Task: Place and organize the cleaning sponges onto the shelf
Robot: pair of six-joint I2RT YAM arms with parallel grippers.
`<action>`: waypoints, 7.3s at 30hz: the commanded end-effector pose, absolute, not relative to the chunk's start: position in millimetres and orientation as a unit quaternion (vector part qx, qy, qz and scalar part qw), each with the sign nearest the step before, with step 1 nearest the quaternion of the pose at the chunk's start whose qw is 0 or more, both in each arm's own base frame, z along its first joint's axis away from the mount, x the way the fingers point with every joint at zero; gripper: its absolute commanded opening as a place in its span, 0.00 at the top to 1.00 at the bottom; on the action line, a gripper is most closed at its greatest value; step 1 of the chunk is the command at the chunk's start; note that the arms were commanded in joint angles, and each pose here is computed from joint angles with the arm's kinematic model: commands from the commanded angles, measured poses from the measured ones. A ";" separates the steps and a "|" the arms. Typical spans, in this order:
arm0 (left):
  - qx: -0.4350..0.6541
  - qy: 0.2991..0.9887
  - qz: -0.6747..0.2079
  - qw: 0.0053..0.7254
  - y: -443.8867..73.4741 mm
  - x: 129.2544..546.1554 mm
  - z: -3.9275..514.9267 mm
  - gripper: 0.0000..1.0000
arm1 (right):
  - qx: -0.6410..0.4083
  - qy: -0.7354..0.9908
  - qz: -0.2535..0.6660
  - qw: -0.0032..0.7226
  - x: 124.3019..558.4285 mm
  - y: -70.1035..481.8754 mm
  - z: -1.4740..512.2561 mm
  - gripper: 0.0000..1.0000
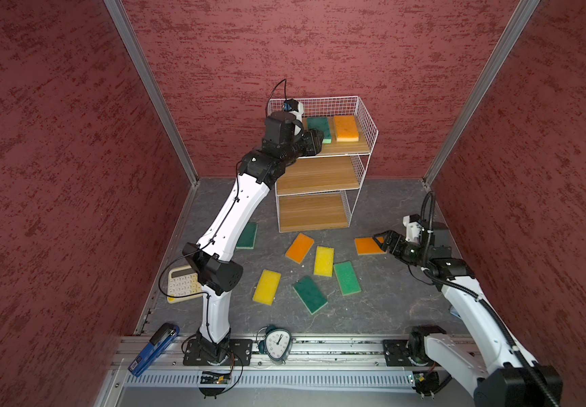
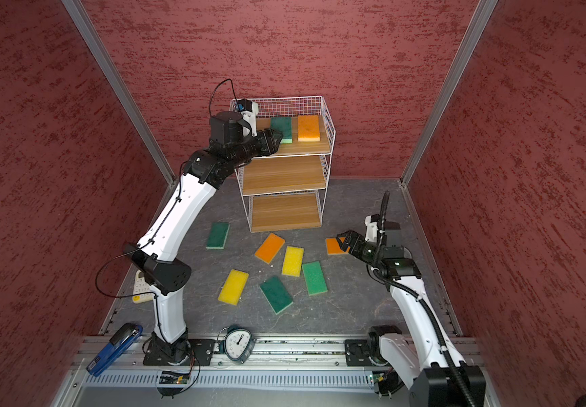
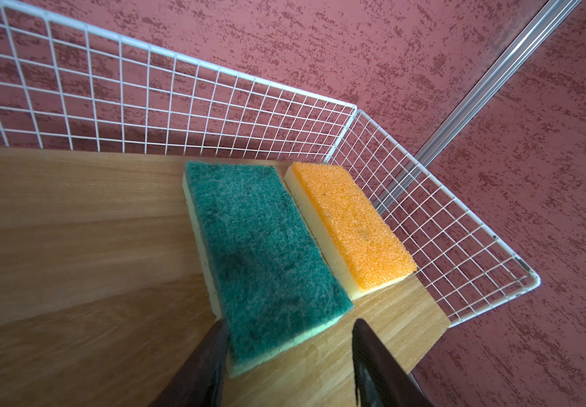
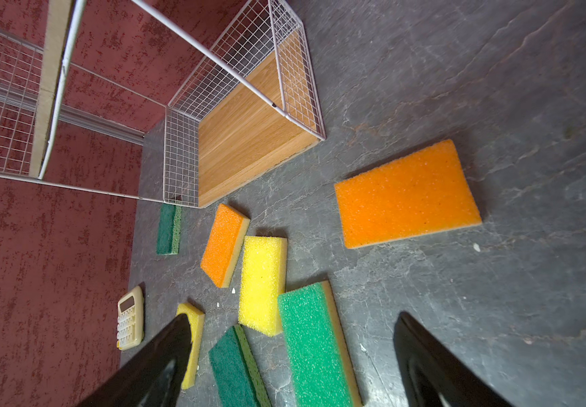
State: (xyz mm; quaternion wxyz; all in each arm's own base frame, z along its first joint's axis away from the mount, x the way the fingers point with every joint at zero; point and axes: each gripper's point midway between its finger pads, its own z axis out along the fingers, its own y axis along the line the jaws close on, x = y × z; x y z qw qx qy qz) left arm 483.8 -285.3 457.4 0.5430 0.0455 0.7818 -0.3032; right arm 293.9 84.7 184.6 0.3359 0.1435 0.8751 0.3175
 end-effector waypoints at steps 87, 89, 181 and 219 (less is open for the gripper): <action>-0.013 0.986 -0.050 0.162 -128.2 163.4 41.2 0.08 | 0.041 0.919 0.280 0.274 324.6 196.5 177.0 0.06; -0.016 0.986 -0.050 0.157 -126.6 164.4 38.9 0.08 | 0.041 0.919 0.279 0.277 327.5 197.0 178.2 0.06; 0.005 0.974 -0.068 0.216 -143.2 186.0 133.4 0.37 | 0.004 0.922 0.259 0.287 327.9 195.0 175.4 0.06; 0.117 0.854 -0.091 0.498 -223.8 305.1 435.1 0.34 | -0.078 0.858 0.269 0.430 299.8 177.0 293.9 0.06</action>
